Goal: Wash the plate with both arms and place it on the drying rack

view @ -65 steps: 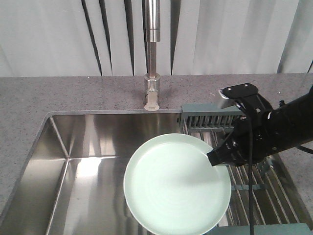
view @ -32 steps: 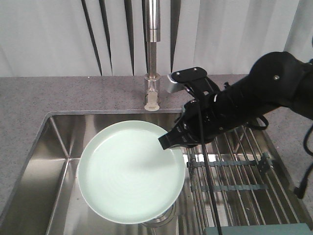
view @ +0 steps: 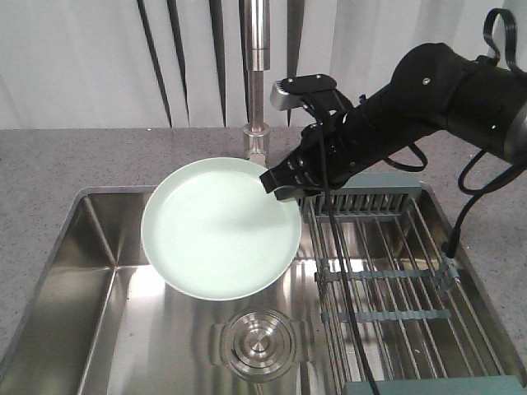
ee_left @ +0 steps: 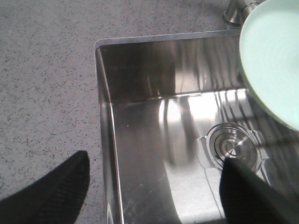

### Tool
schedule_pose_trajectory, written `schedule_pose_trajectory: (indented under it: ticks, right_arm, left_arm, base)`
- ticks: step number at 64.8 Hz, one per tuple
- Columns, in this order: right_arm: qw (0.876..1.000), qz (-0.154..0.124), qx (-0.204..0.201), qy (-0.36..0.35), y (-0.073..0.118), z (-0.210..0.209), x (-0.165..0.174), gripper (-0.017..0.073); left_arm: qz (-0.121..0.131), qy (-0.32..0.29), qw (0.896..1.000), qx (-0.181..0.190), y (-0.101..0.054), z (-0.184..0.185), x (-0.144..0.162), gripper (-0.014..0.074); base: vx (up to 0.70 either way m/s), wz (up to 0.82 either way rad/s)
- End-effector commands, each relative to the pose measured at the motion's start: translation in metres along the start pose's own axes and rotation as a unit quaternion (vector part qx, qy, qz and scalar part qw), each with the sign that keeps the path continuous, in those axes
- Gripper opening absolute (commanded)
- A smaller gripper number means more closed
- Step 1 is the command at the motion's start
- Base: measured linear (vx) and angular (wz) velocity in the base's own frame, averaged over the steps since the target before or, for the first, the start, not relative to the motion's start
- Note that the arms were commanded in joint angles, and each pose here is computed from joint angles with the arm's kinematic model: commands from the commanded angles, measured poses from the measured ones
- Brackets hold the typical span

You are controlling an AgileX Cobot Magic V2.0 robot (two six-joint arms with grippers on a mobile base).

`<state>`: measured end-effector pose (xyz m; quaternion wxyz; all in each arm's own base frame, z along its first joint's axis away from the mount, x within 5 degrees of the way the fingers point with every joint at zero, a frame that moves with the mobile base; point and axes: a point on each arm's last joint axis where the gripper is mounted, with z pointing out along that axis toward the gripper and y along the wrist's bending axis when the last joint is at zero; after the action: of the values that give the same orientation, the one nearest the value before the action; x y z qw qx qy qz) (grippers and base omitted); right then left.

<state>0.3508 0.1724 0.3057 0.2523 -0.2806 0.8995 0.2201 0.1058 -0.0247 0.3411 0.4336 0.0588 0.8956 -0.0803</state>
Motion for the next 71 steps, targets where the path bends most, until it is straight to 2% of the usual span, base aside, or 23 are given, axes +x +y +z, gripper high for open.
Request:
schedule_pose_trajectory:
  ticks: [1,12,25,43,63,71]
  right_arm:
    - [0.998,0.007,0.013,-0.055,-0.006,-0.031,-0.013,-0.0001]
    - [0.998,0.025,0.024,-0.045,-0.023,-0.044,-0.007,-0.0001]
    - [0.997,0.024,0.043,-0.059,-0.026,-0.066,-0.002,-0.0001]
    - [0.994,0.055,0.075,-0.064,-0.035,-0.078,0.042,-0.0001]
    - [0.993,0.079,0.075,-0.053,-0.023,-0.081,0.087,-0.0001]
    - [0.993,0.078,0.068,-0.049,-0.015,-0.079,0.098,-0.0001]
  left_arm:
    - [-0.006,-0.040,0.999,0.005,-0.001,-0.005,-0.010,0.0533]
    - [-0.006,-0.040,0.999,0.005,-0.001,-0.005,-0.010,0.0533]
    - [-0.006,-0.040,0.999,0.005,-0.001,-0.005,-0.010,0.0533]
    - [-0.006,-0.040,0.999,0.005,-0.001,-0.005,-0.010,0.0533]
    - [-0.006,-0.040,0.999,0.005,-0.001,-0.005,-0.010,0.0533]
    - [-0.006,-0.040,0.999,0.005,-0.001,-0.005,-0.010,0.0533]
  base:
    - [0.00,0.00]
    - [0.00,0.00]
    - [0.00,0.00]
    - [0.00,0.00]
    - [0.00,0.00]
    - [0.00,0.00]
